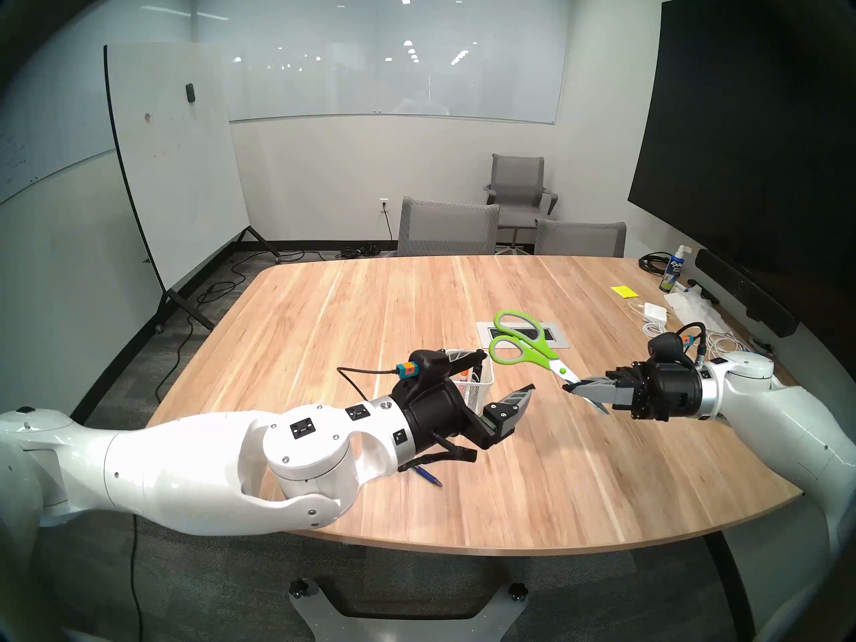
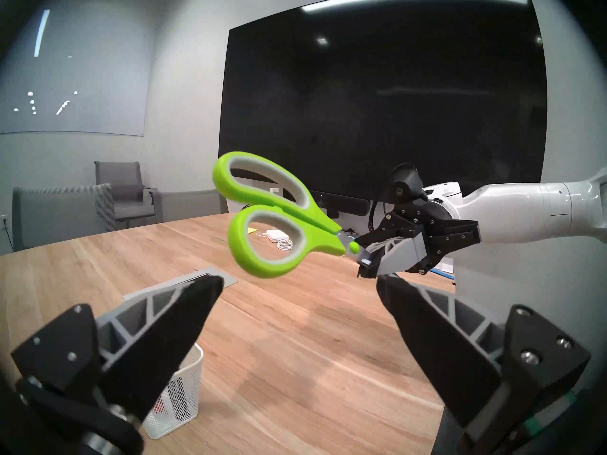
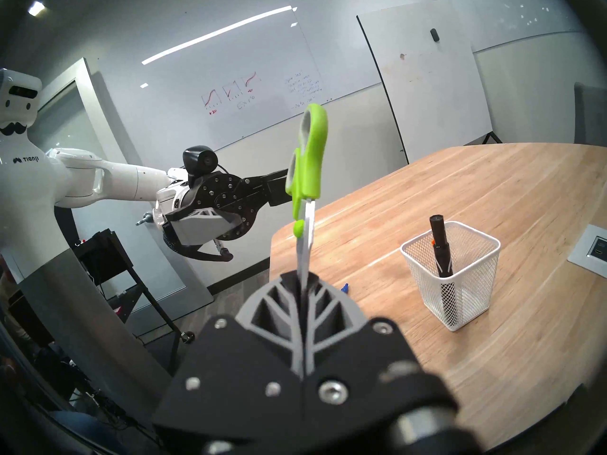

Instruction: Place the pen, the marker, and the scissors into the pen holder

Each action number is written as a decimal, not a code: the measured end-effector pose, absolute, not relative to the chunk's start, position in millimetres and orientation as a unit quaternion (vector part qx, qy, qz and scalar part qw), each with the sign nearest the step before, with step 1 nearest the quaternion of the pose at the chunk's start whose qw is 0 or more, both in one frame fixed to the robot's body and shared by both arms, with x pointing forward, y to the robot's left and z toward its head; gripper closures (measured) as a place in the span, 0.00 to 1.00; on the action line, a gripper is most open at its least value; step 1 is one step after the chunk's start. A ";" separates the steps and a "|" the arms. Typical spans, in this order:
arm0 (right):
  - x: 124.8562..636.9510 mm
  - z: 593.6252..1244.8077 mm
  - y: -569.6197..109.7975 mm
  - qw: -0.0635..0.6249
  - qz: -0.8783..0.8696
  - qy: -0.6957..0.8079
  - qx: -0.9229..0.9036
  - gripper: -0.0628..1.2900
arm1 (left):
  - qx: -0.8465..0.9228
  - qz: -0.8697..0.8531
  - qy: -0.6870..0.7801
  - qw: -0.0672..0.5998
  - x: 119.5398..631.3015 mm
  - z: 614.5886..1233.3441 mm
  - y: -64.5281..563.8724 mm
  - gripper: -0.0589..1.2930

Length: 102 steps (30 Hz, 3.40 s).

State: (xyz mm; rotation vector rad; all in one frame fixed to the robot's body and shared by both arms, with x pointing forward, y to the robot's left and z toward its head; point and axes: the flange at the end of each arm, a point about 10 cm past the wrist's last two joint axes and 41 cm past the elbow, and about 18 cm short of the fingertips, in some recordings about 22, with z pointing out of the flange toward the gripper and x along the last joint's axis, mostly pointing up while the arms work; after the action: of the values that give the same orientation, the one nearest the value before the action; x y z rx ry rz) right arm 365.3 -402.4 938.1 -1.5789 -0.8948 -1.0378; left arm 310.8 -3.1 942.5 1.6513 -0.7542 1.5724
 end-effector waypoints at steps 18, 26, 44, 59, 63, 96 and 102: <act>360.2 930.2 -402.0 0.486 -0.440 -0.373 -0.657 0.97 | 0.651 0.632 -0.241 0.343 308.3 947.6 2.3 0.02; 356.1 937.6 -403.3 0.493 -0.443 -0.378 -0.646 0.97 | 0.669 0.624 -0.218 0.339 309.2 942.5 4.4 0.02; 348.8 942.6 -405.3 0.498 -0.446 -0.383 -0.637 0.97 | 0.674 0.630 -0.197 0.333 311.6 942.6 6.3 0.02; 346.9 940.4 -403.2 0.488 -0.451 -0.386 -0.640 0.97 | 0.661 0.634 -0.196 0.348 311.0 947.9 5.5 0.02; 347.1 940.6 -402.8 0.486 -0.452 -0.386 -0.641 0.97 | 0.661 0.634 -0.196 0.350 311.4 948.8 5.5 0.02; 340.8 946.4 -402.6 0.495 -0.445 -0.395 -0.633 0.97 | 0.663 0.636 -0.188 0.347 313.1 948.2 8.3 0.02; 340.9 944.9 -402.5 0.491 -0.447 -0.393 -0.636 0.97 | 0.664 0.637 -0.187 0.345 313.5 948.0 9.0 0.02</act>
State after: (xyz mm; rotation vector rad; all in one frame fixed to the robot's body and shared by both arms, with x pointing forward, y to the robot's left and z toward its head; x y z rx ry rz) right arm 340.9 -402.5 944.9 -1.5444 -0.9545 -1.0845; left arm 313.5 9.0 948.0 1.7232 -0.4859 1.6534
